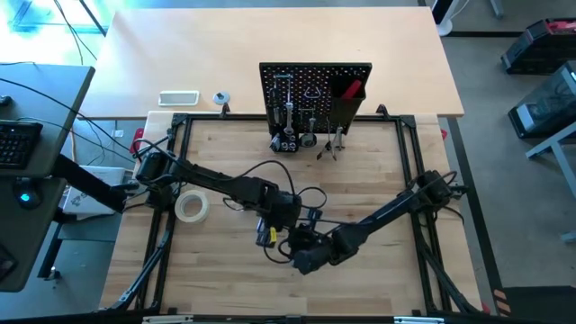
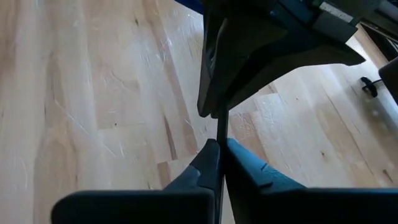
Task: Hang tools onto peg board
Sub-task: Put the pick tool into the black bin on the peg board
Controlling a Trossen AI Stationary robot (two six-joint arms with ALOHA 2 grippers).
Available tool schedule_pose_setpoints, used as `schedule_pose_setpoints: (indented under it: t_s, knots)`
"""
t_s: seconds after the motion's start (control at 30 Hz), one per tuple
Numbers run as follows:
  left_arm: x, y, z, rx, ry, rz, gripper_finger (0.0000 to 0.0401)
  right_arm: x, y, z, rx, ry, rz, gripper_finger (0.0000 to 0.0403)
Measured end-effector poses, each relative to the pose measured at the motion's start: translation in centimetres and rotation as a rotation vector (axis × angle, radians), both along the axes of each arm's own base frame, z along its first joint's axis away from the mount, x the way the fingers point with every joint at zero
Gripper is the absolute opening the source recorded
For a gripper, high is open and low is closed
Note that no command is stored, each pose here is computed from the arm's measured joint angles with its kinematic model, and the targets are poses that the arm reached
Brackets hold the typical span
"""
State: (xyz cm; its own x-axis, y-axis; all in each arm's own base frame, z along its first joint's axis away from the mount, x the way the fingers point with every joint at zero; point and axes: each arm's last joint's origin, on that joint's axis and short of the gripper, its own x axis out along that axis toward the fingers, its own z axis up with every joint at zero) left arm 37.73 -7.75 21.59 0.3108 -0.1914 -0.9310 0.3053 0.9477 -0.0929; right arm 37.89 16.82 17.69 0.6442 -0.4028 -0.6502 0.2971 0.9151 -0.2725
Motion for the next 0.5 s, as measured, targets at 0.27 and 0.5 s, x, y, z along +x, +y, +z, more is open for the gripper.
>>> schedule_pose_setpoints:
  t_s: [0.27, 0.5]
  knots:
    - [0.10, -0.02, 0.05, 0.000, -0.013, -0.012, 0.0000, -0.36, 0.61, 0.01, -0.008, -0.007, -0.003, 0.0032]
    - [0.40, -0.11, 0.24, -0.025, -0.042, -0.009, 0.0000, -0.46, 0.65, 0.00, -0.021, -0.023, -0.029, 0.0118]
